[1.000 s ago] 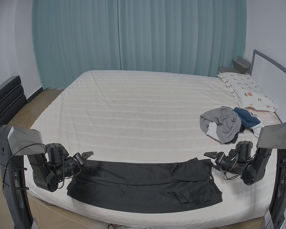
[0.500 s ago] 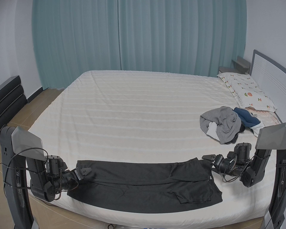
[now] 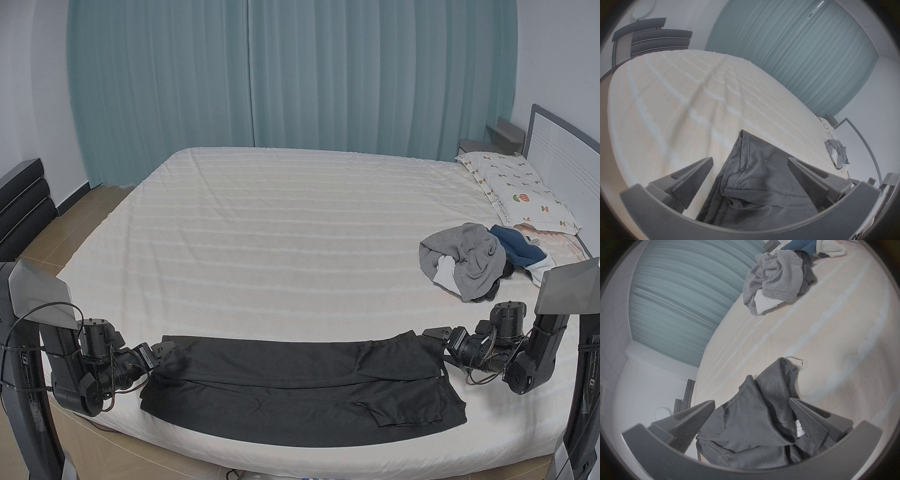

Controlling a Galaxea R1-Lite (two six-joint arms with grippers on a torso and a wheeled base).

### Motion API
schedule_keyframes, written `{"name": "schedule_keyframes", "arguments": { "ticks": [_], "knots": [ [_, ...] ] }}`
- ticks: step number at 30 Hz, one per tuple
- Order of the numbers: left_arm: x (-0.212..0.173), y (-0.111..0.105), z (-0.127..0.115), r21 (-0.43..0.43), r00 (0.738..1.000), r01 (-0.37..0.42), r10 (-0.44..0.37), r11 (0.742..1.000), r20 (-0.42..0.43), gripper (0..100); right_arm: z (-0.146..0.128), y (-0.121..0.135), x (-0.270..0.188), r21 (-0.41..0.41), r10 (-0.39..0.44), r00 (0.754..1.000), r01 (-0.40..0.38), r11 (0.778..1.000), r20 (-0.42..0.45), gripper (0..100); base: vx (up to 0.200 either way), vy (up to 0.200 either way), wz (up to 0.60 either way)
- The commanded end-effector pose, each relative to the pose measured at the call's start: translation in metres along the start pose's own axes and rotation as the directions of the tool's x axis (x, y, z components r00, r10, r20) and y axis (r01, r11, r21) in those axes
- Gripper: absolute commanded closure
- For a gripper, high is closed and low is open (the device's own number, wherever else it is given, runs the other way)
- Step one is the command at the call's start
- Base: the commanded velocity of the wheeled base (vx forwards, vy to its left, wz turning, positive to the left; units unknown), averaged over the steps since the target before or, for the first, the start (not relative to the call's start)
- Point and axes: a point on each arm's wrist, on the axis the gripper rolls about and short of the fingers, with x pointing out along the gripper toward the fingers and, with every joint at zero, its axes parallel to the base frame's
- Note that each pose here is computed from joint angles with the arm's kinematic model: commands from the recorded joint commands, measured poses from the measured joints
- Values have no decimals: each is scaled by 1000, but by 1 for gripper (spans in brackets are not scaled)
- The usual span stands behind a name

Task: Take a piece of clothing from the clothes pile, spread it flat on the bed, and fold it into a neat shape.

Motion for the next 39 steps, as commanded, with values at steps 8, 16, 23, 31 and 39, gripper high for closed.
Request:
{"name": "schedule_keyframes", "arguments": {
  "ticks": [8, 16, 23, 31, 39],
  "knots": [
    [-5, 2, -3, -23, 999, -13, 12, 1000, -44, 0, -3, 0, -5, 3, -12, 1000, 12, 1000, -7, 0, 0, 0, 0],
    [-2, 0, -9, -18, 996, -21, 20, 1000, -86, 0, -4, 2, -10, -4, -12, 1000, 12, 1000, -5, 0, 0, 0, 0],
    [8, 4, -12, -19, 995, -34, 33, 999, -93, 0, -9, 8, -18, -12, -7, 1000, 7, 1000, -18, 0, 0, 0, 0],
    [7, 5, -19, 22, 992, -46, 48, 999, -119, 100, -18, 6, -19, -41, -30, 998, 28, 999, -56, 0, 0, 0, 0],
    [7, 8, -18, 24, 992, -70, 72, 997, -104, 100, -20, 1, -13, -39, -42, 997, 39, 998, -64, 0, 0, 0, 0]
  ]
}}
